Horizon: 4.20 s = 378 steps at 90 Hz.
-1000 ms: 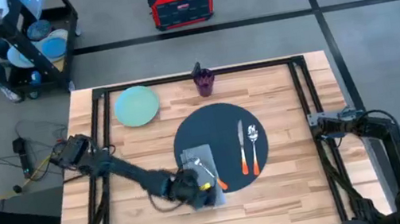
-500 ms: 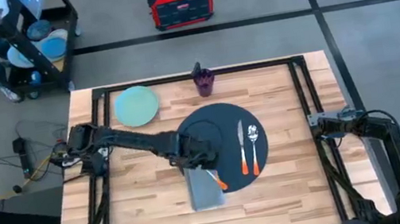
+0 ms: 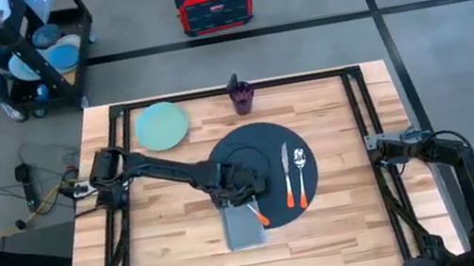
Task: Set table place
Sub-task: Adjust the orange fork on the table napkin
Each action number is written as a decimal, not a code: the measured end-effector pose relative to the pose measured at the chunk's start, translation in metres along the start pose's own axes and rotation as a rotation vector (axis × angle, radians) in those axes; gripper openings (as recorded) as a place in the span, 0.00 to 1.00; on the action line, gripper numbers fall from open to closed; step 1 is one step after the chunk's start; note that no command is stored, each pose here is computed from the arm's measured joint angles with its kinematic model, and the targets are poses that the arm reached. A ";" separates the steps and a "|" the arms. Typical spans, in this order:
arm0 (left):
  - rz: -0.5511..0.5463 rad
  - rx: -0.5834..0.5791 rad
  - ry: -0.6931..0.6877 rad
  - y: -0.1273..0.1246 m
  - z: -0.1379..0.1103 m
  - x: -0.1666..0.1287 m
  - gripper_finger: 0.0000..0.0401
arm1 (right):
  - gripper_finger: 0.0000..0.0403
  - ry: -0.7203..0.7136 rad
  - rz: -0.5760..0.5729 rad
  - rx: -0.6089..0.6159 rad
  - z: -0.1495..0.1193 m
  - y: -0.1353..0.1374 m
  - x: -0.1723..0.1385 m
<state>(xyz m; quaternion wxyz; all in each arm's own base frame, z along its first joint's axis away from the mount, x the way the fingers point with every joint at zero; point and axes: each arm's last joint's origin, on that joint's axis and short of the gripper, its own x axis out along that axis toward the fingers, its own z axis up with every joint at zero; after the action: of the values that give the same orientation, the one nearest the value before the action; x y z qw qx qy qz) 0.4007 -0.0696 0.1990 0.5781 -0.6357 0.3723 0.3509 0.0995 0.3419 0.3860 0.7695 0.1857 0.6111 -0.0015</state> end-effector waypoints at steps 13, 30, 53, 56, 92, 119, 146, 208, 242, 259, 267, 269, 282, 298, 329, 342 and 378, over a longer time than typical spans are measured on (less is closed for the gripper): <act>0.012 -0.039 0.012 0.004 -0.012 0.001 0.28 | 0.29 0.001 -0.006 -0.015 -0.003 -0.001 -0.001; 0.031 -0.071 -0.006 0.007 -0.017 0.001 0.22 | 0.29 -0.032 -0.003 -0.037 -0.010 0.000 -0.002; 0.060 -0.029 -0.006 0.009 -0.013 0.001 0.21 | 0.29 -0.038 -0.001 -0.040 -0.013 0.000 -0.003; 0.082 -0.021 -0.008 0.011 -0.013 0.001 0.21 | 0.29 -0.038 -0.001 -0.041 -0.013 0.000 -0.003; 0.157 -0.016 -0.012 0.015 0.000 0.000 0.25 | 0.29 -0.036 0.000 -0.050 -0.014 0.000 -0.003; 0.139 -0.043 -0.018 0.013 0.011 0.002 0.25 | 0.29 -0.035 0.003 -0.050 -0.014 0.000 -0.003; 0.153 -0.065 0.013 0.014 0.011 0.020 0.25 | 0.29 -0.026 0.004 -0.053 -0.018 0.000 -0.004; 0.161 -0.130 -0.015 0.017 0.012 0.034 0.25 | 0.29 -0.023 -0.012 -0.058 -0.020 -0.001 0.000; 0.170 -0.146 -0.049 0.018 0.016 0.033 0.19 | 0.29 -0.022 -0.012 -0.062 -0.021 -0.001 0.000; 0.166 -0.141 -0.046 0.018 0.016 0.033 0.09 | 0.29 -0.020 -0.012 -0.062 -0.022 -0.001 0.000; 0.157 -0.131 -0.043 0.017 0.015 0.034 0.03 | 0.29 -0.007 -0.012 -0.062 -0.022 -0.001 0.000; 0.158 -0.130 -0.043 0.017 0.016 0.034 0.02 | 0.29 -0.007 -0.012 -0.063 -0.022 -0.001 0.000; 0.157 -0.114 -0.041 0.017 0.015 0.034 0.01 | 0.29 -0.006 -0.012 -0.066 -0.023 -0.001 -0.001; 0.127 -0.076 -0.027 0.013 0.014 0.031 0.00 | 0.29 -0.005 -0.012 -0.066 -0.023 -0.001 0.000; 0.172 0.046 0.035 0.005 0.002 0.015 0.00 | 0.29 -0.006 -0.012 -0.065 -0.023 -0.001 0.000; 0.238 0.081 0.040 0.009 -0.008 0.010 0.00 | 0.29 -0.006 -0.012 -0.065 -0.023 -0.001 0.000; 0.007 0.212 0.163 -0.013 -0.016 -0.008 0.00 | 0.29 -0.006 -0.012 -0.064 -0.022 -0.001 0.000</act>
<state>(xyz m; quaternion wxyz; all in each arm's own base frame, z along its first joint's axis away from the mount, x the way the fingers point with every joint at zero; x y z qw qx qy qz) 0.4085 -0.0844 0.2131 0.6086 -0.5961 0.4554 0.2587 0.0780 0.3471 0.3818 0.7769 0.1573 0.6095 0.0125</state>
